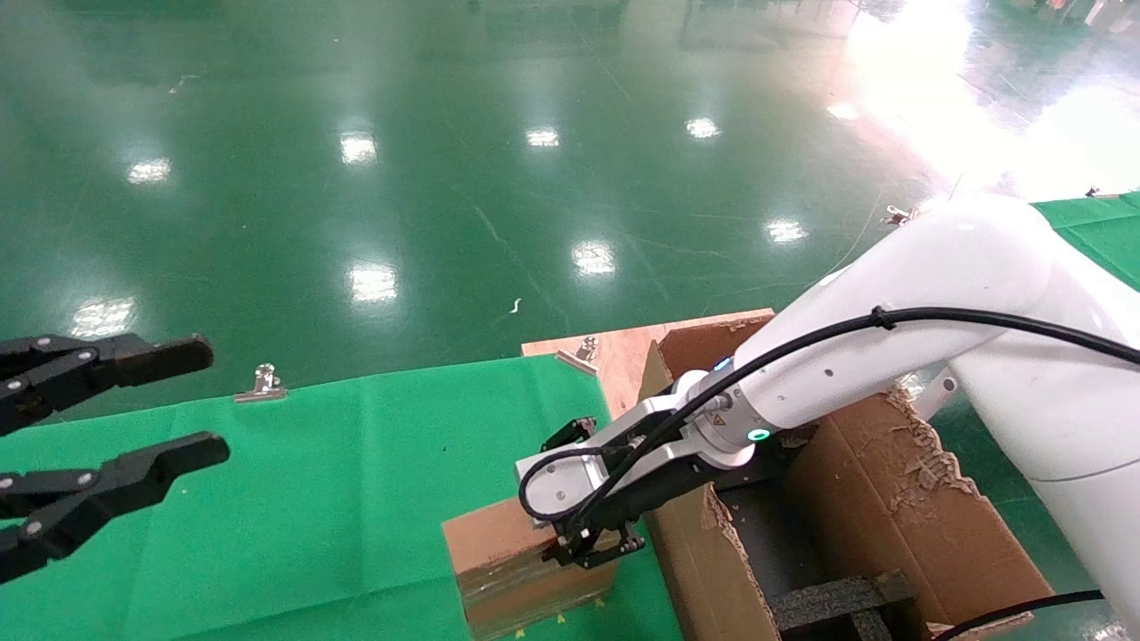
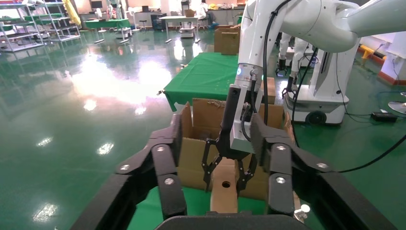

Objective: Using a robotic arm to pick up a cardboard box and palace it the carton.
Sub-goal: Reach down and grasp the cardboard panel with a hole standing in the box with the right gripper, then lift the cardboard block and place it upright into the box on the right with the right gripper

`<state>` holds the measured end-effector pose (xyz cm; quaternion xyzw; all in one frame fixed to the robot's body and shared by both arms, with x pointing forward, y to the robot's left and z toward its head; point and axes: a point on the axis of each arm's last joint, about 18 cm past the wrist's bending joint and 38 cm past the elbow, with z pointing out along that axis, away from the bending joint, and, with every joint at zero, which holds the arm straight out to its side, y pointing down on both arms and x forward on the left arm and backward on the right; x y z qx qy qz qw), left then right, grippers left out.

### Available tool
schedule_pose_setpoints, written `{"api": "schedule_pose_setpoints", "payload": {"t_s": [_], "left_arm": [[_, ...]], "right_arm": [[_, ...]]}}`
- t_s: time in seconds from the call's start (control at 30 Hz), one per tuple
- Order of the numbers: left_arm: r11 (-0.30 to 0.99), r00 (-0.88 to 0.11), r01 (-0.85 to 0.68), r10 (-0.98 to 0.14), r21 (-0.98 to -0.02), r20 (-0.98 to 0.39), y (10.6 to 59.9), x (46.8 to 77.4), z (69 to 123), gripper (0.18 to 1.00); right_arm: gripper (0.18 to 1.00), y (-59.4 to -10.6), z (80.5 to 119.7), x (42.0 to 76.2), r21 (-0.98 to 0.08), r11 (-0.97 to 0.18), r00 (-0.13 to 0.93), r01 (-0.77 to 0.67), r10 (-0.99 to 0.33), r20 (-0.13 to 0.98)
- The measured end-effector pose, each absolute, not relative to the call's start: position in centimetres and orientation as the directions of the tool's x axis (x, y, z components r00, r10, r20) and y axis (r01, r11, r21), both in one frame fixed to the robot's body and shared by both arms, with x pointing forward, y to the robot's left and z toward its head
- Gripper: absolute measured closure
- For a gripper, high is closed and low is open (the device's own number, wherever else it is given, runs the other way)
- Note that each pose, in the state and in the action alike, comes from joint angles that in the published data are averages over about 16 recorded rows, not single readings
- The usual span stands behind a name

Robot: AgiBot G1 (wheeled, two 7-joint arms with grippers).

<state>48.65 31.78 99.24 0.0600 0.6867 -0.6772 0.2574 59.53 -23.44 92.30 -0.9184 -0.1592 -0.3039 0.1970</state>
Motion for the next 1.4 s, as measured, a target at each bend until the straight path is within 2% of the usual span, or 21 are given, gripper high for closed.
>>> {"api": "schedule_pose_setpoints", "payload": {"t_s": [0.33, 0.53, 0.77, 0.97, 1.17, 1.4], "left_arm": [[0.076, -0.86, 0.431, -0.266, -0.899, -0.435, 31.8, 48.7, 99.2, 0.48], [0.075, -0.86, 0.431, -0.266, -0.899, -0.435, 31.8, 48.7, 99.2, 0.356], [0.075, -0.86, 0.431, -0.266, -0.899, -0.435, 31.8, 48.7, 99.2, 0.253], [0.075, -0.86, 0.431, -0.266, -0.899, -0.435, 31.8, 48.7, 99.2, 0.205], [0.075, -0.86, 0.431, -0.266, -0.899, -0.435, 31.8, 48.7, 99.2, 0.186], [0.075, -0.86, 0.431, -0.266, -0.899, -0.435, 31.8, 48.7, 99.2, 0.183]], "right_arm": [[0.688, -23.5, 92.5, 59.5, -0.27, -0.872, 0.765, 0.409, 0.167, 0.621], [0.785, -24.0, 94.0, 59.5, -0.285, -0.867, 0.759, 0.408, 0.149, 0.634], [0.836, -25.3, 98.5, 58.9, -0.31, -0.85, 0.728, 0.426, 0.119, 0.675], [0.847, -27.0, 103.5, 57.8, -0.322, -0.826, 0.682, 0.462, 0.099, 0.725], [0.85, -28.9, 107.3, 56.3, -0.337, -0.803, 0.648, 0.492, 0.079, 0.757], [0.852, -31.4, 109.5, 55.2, -0.361, -0.796, 0.639, 0.487, 0.043, 0.768]]}}
